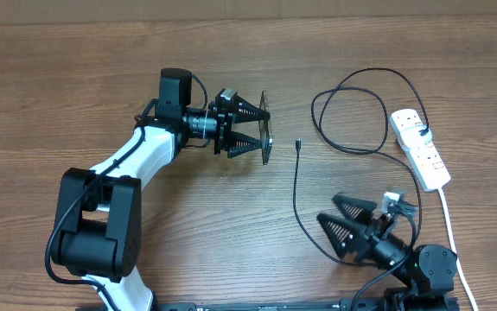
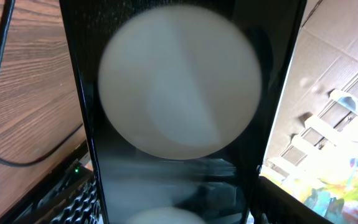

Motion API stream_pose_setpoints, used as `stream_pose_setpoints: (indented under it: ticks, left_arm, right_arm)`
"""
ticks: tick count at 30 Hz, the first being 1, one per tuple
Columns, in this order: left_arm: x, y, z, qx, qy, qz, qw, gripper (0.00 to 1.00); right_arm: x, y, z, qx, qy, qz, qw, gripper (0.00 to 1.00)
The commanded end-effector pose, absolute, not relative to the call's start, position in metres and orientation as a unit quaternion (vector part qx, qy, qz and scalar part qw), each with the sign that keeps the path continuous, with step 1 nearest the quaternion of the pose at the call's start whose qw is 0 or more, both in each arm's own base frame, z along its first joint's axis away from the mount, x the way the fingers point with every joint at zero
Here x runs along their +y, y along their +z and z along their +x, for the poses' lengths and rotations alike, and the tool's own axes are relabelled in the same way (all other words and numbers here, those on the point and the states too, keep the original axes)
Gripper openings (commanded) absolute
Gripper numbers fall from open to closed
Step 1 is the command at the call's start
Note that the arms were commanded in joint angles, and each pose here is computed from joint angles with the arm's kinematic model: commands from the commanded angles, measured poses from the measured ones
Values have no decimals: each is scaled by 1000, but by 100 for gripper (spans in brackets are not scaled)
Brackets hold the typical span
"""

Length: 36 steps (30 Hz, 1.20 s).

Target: Plug charger to phone and switch on socket

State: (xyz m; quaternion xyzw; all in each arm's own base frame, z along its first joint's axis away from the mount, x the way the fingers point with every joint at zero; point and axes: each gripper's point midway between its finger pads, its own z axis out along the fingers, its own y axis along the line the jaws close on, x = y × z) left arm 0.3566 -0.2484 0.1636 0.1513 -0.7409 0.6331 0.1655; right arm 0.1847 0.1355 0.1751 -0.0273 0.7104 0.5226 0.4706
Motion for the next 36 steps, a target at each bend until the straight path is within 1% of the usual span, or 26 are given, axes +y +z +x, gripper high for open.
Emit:
stream_pose_setpoints:
  ticks: [1,4,6,8,11,13,15,19,25,30,32,34,36]
  left_arm:
    - [-252,170,352,-733,643,130,178,26]
    - [-252,170,352,-733,644,128,178,25]
    - [-252,170,352,-733,644,128,178,26]
    - [-253,170,352,-733,644,127,178,26]
    - [-254,170,351,-734,644,125,178,26]
    - [-255,171,351,-734,645,121,174,26]
    - [-255,171,352,-734,646,118,172,26]
    - [-255,172,352,-734,646,118,172,26]
    - [-255,172,352,-734,646,118,172,27]
    - [-255,172,352,-734,646,118,172,27]
    - [-255,172,352,-734,646,118,172,27]
    - [-255,172,352,-734,646,118,172,26]
    - [-256,171,351,-734,646,117,173,27]
  right_arm:
    - [148,172,169,710,564,-46,419,100]
    - [142,172,177,711,527,-62,462,99]
    - [137,172,182,717,507,-53,475,99]
    - [128,172,189,735,474,-29,483,99]
    - [108,174,194,773,393,-7,499,99]
    - [94,182,194,792,345,13,504,99]
    - [87,193,191,802,323,26,502,99]
    - [86,209,184,821,315,32,475,99]
    - [98,218,176,854,339,30,394,99]
    - [108,219,177,880,332,13,340,99]
    - [120,220,177,879,353,-7,321,99]
    - [132,230,182,865,381,-33,324,99]
    - [132,237,196,857,377,-37,348,100]
